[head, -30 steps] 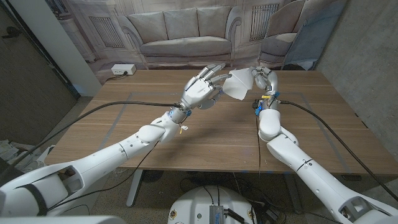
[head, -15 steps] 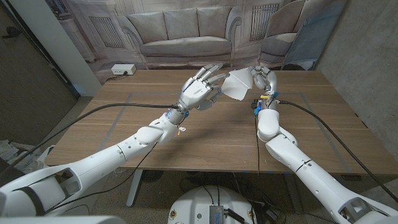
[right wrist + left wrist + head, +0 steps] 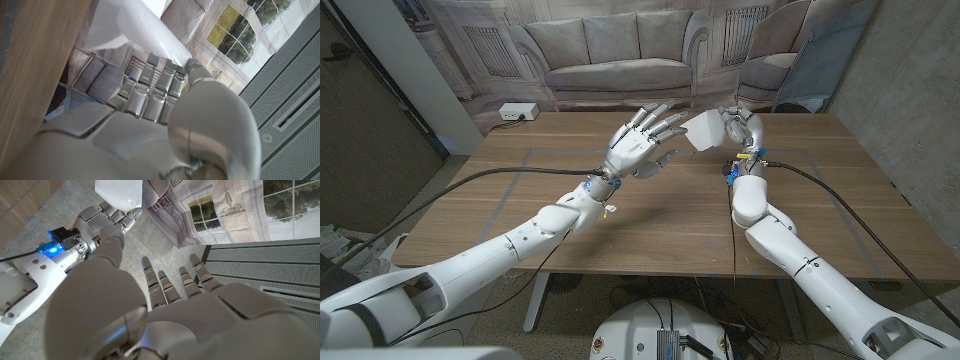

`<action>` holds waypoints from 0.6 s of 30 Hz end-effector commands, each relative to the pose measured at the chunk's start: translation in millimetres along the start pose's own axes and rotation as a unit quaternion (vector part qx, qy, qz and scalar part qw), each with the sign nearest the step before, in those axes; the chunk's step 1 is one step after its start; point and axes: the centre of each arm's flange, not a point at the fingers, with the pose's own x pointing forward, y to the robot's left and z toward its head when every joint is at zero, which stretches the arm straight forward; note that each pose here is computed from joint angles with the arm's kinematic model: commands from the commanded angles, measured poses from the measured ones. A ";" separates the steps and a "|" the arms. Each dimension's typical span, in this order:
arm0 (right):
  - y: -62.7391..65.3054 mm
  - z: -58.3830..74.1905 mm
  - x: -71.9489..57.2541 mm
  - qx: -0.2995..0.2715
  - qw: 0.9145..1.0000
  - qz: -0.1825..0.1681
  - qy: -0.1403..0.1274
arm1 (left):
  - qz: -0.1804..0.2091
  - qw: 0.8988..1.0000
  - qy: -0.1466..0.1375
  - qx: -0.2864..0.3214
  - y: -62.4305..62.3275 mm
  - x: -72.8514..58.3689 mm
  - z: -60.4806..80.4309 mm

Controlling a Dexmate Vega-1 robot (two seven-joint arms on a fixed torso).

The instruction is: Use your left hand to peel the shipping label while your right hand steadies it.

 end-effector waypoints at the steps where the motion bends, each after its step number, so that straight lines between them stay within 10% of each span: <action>1: 7.9 1.4 -0.5 -0.004 1.000 0.003 0.002 | 0.001 1.000 0.007 -0.001 4.9 -9.4 -4.6; 18: 15.7 12.7 -2.3 -0.026 1.000 -0.011 -0.001 | 0.001 1.000 0.005 -0.001 10.0 -25.3 -19.1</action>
